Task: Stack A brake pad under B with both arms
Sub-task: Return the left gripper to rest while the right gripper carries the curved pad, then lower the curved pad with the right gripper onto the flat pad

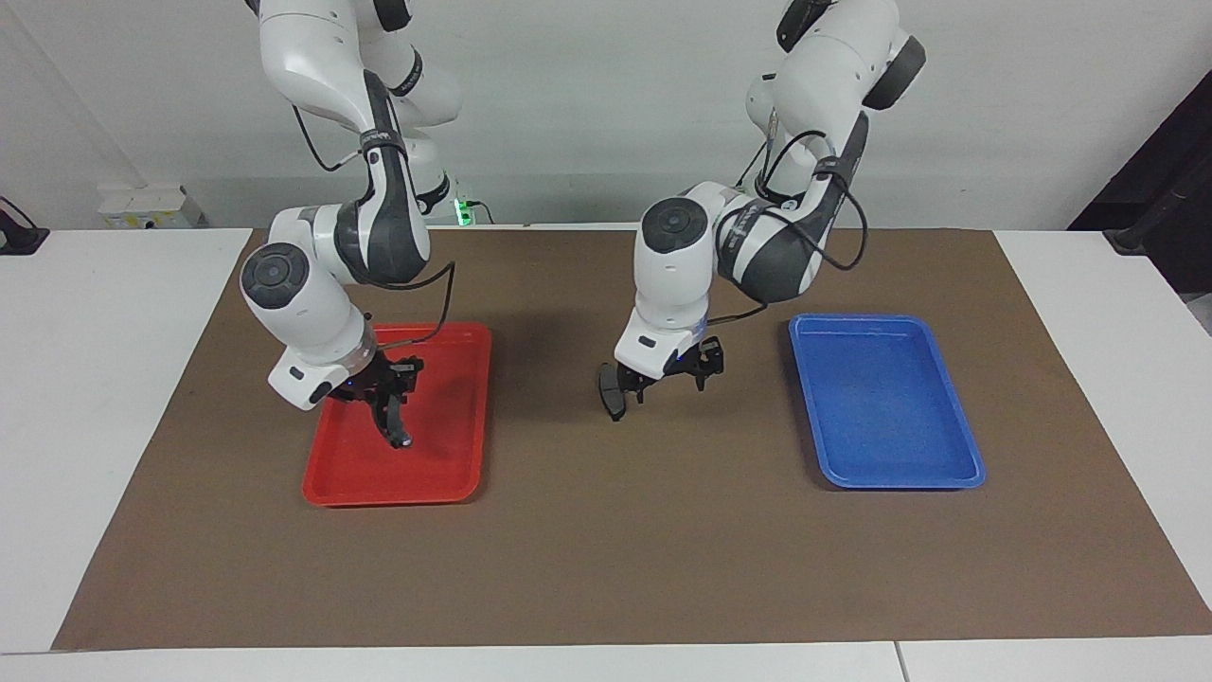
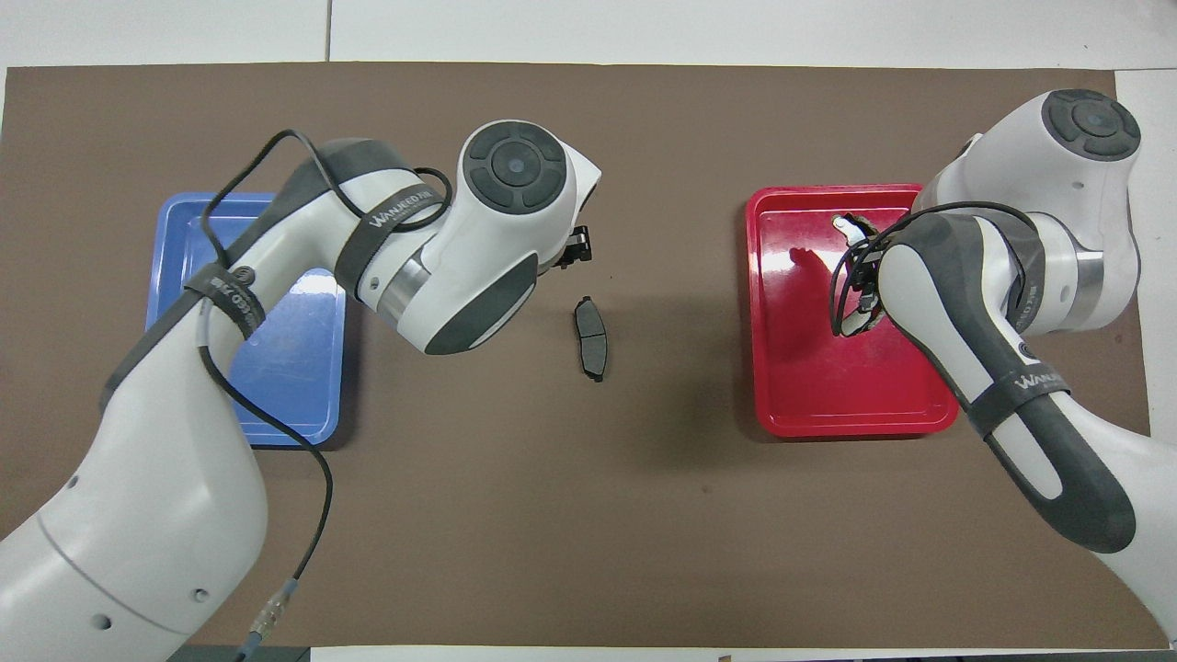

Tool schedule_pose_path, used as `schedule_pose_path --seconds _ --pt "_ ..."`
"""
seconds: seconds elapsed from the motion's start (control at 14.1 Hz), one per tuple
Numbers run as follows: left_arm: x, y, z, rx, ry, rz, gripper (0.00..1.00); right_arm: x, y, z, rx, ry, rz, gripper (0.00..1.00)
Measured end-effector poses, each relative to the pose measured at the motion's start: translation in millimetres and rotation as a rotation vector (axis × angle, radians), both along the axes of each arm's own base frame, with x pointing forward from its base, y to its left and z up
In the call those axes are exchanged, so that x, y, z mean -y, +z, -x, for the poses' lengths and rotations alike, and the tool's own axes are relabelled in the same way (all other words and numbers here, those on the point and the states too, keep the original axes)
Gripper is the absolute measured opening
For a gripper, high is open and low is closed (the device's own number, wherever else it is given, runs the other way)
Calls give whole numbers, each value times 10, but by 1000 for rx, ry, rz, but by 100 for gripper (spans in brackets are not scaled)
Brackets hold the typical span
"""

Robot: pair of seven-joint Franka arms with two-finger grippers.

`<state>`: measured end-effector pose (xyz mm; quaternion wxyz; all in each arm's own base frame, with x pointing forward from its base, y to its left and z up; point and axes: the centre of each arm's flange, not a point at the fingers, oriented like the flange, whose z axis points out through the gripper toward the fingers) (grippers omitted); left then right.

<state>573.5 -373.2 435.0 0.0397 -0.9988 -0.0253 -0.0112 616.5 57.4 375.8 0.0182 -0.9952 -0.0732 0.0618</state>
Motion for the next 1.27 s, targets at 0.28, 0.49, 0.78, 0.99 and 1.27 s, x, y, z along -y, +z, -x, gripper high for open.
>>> schedule_pose_path --seconds 0.28,0.49,0.78,0.99,1.27 --pt "-1140 874 -159 -42 -59 -21 100 -1029 246 17 18 16 9 42" --pt "-2111 1420 -140 -74 -129 -10 100 -1755 269 28 30 17 -11 42" --pt "-3035 1688 -138 -74 -143 84 100 -2517 4 163 18 6 -40 42" --pt "-2943 1701 -109 -73 -159 86 100 -3025 -175 373 25 7 -36 42" --pt "-2937 1961 46 -38 -163 86 100 -3118 -312 391 34 12 -38 42"
